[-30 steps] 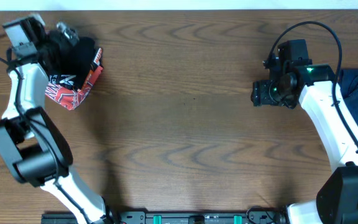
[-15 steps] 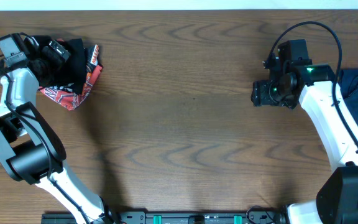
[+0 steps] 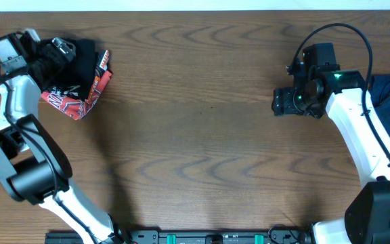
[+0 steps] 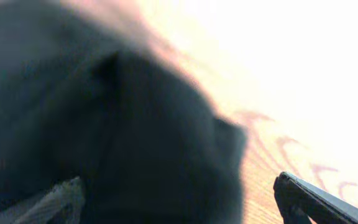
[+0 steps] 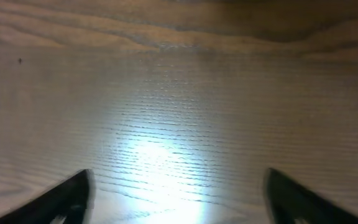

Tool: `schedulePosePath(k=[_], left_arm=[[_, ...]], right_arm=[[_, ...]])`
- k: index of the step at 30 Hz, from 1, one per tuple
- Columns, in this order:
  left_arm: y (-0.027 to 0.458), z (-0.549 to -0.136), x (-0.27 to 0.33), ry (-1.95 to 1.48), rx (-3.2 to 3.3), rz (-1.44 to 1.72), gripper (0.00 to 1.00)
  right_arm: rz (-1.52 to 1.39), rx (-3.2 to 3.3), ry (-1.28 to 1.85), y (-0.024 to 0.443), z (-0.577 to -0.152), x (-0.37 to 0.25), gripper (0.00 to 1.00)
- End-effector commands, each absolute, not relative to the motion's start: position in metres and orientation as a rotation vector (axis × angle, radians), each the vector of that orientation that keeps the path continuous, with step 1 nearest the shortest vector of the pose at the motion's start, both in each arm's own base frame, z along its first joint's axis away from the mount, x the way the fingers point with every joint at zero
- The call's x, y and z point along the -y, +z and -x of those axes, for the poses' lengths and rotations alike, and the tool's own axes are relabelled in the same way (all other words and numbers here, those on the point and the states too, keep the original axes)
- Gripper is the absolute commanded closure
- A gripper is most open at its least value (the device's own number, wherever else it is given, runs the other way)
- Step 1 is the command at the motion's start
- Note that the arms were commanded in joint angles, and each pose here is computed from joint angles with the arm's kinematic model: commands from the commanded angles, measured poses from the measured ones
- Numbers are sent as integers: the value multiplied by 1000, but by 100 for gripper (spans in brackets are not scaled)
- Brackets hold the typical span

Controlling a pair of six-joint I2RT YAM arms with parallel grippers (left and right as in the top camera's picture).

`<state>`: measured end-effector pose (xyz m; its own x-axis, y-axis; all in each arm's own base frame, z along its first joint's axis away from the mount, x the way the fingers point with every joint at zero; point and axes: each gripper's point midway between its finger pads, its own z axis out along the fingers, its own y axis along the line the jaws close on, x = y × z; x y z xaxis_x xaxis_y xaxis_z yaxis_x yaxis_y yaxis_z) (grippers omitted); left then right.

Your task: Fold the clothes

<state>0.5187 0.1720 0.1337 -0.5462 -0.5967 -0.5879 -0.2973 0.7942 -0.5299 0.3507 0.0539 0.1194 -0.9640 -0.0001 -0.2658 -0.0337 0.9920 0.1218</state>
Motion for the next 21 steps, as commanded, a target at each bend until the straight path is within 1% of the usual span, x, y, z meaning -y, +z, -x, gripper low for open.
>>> schedulePosePath(k=[1, 5, 8, 13, 18, 21], left_arm=[[221, -513, -157, -390, -2060, 430, 2], [263, -504, -113, -384, -2042, 279, 2], [268, -497, -71, -370, -2092, 167, 2], [232, -482, 5, -264, -2294, 21, 2], [202, -458, 82, -257, -2434, -176, 2], [193, -447, 96, -176, -2481, -227, 2]], right_arm=[[16, -2855, 180, 123, -352, -51, 1], [21, -2847, 208, 124, -354, -54, 1], [23, -2816, 210, 126, -361, -55, 1], [31, -2702, 217, 137, -387, -58, 1], [19, -2535, 202, 157, -423, -53, 1], [-27, -2452, 178, 170, -440, -36, 1]])
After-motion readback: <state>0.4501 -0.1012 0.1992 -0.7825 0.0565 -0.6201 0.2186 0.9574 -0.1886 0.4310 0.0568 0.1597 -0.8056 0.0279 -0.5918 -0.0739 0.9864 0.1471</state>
